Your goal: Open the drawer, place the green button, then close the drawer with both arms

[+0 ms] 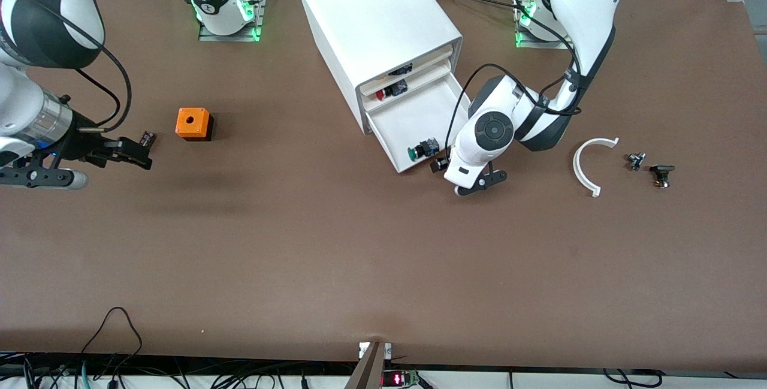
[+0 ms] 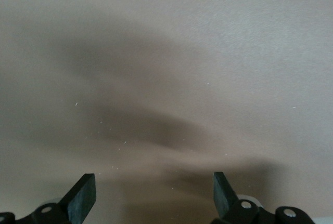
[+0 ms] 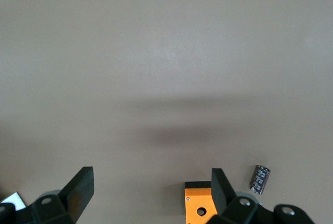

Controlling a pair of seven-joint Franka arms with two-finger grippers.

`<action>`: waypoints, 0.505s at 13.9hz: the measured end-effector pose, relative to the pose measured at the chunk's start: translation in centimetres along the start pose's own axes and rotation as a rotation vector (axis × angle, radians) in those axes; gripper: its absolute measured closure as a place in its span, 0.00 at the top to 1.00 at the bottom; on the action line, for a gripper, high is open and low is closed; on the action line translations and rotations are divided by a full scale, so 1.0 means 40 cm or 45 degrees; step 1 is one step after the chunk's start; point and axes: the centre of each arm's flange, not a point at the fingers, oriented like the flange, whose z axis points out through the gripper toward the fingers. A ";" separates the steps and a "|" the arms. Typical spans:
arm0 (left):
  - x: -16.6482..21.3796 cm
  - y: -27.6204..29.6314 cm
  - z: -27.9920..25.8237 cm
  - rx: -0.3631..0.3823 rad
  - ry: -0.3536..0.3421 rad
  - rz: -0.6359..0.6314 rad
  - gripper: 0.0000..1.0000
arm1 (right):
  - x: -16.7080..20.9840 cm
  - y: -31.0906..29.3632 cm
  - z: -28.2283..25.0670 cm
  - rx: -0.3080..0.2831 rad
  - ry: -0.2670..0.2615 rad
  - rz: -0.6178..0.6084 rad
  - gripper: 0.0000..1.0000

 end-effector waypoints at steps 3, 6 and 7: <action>-0.060 0.022 0.025 0.014 -0.033 0.003 1.00 | -0.015 -0.008 -0.031 0.008 0.007 -0.010 1.00; -0.126 0.042 0.047 0.028 -0.065 -0.003 1.00 | -0.018 -0.011 -0.033 -0.005 0.003 -0.025 1.00; -0.144 0.049 0.048 0.028 -0.072 0.005 1.00 | -0.019 -0.022 -0.031 -0.013 0.001 -0.044 1.00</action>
